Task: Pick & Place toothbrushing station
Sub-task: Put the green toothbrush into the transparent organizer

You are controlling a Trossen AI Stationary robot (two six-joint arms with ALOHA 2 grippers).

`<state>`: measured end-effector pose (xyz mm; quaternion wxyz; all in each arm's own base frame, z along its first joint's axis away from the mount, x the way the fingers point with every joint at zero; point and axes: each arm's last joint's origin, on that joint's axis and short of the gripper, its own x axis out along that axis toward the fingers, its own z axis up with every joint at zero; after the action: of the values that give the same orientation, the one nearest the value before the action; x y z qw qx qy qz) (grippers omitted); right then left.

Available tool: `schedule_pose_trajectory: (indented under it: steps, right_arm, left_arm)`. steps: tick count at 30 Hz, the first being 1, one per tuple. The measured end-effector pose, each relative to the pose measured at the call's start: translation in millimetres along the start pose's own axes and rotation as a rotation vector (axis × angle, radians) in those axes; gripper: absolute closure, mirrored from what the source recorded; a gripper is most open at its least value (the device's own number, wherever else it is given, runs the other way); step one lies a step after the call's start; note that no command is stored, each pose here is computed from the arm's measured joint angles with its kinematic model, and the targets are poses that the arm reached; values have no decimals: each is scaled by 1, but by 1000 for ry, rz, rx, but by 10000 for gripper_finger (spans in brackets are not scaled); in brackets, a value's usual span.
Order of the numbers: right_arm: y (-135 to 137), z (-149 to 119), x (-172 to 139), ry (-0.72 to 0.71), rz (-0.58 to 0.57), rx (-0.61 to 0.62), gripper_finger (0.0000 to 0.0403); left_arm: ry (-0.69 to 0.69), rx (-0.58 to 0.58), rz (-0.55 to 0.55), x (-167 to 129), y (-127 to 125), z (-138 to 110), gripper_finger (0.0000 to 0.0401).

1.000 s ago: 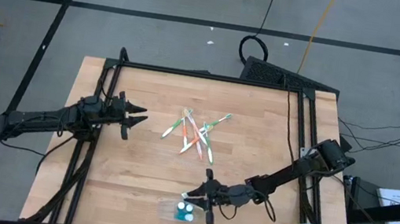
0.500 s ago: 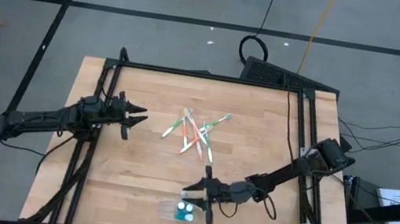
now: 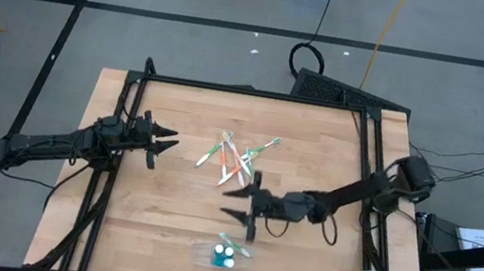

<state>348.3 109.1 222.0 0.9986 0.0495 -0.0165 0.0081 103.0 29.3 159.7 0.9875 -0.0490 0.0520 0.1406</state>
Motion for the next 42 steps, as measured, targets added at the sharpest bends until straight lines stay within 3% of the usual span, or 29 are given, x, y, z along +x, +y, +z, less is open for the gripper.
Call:
schedule_pose_trajectory:
  steps: [3,7,11,18,24,32,42]
  right_arm:
    - [-22,14,-3,59,-90,0,217]
    - [-60,16,-10,207,-299,46,213]
    - [-93,-2,-13,375,-462,114,201]
    - [-121,-50,-14,611,-592,134,188]
    - [-131,-74,-13,693,-642,195,196]
    - [-157,-73,-21,706,-759,283,199]
    - [-207,-65,-50,735,-1049,511,200]
  left_arm:
    - [0,0,0,0,0,0,254]
    - [0,0,0,0,0,0,254]
    - [0,0,0,0,0,0,254]
    - [0,0,0,0,0,0,254]
    - [0,0,0,0,0,0,254]
    - [0,0,0,0,0,0,254]
    - [0,0,0,0,0,0,254]
